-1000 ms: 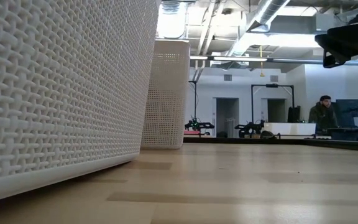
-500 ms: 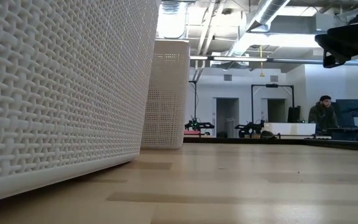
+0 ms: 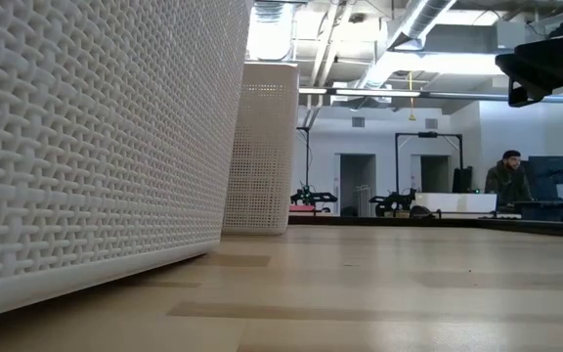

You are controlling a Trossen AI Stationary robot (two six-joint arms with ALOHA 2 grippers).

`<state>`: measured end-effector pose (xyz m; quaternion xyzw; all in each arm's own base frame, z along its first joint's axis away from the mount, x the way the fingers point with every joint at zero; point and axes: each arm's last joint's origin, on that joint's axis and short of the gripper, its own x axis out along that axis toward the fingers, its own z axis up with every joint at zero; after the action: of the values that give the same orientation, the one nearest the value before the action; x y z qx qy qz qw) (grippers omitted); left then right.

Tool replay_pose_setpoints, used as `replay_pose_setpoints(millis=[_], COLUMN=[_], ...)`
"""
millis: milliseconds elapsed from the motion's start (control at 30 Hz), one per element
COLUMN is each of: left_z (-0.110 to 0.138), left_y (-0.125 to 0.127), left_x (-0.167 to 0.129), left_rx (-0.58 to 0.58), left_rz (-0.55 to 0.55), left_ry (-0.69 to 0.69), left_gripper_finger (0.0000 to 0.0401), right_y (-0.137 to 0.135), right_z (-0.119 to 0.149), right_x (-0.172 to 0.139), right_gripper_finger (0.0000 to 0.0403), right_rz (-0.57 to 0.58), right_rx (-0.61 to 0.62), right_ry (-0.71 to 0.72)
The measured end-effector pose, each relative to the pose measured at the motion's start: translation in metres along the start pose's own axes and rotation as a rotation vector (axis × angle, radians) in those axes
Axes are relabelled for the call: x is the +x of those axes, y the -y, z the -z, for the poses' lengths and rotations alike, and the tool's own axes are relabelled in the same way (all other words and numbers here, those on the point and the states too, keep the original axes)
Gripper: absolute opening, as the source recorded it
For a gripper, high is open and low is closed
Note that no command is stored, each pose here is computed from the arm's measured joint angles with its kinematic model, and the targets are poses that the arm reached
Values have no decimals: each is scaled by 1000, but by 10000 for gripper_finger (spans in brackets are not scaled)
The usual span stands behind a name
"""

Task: Sort clothes
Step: Return to Home Position

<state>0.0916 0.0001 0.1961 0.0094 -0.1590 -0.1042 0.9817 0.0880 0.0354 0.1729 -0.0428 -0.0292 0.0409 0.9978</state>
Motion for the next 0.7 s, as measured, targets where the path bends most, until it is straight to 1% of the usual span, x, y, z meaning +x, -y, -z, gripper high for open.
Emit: replay_pose_setpoints(millis=[100, 167, 300, 367, 400, 500, 600, 700], left_z=[0, 0, 0, -1, -1, 0, -1, 0], left_y=[0, 0, 0, 0, 0, 0, 0, 0], left_x=[0, 0, 0, 0, 0, 0, 0, 0], left_rx=[-45, -47, 41, 59, 55, -18, -63, -21], left_rz=[3, 4, 0, 0, 0, -4, 3, 2], left_ry=[3, 4, 4, 5, 5, -2, 6, -2], left_gripper_finger=[203, 203, 203, 203, 203, 203, 203, 203], right_y=[0, 0, 0, 0, 0, 0, 0, 0], right_z=[0, 0, 0, 0, 0, 0, 0, 0], right_x=[0, 0, 0, 0, 0, 0, 0, 0], right_gripper_finger=[123, 123, 123, 123, 123, 123, 123, 123], right_rz=[0, 0, 0, 0, -1, 0, -1, 0], right_rx=[0, 0, 0, 0, 0, 0, 0, 0], right_ry=[0, 0, 0, 0, 0, 0, 0, 0])
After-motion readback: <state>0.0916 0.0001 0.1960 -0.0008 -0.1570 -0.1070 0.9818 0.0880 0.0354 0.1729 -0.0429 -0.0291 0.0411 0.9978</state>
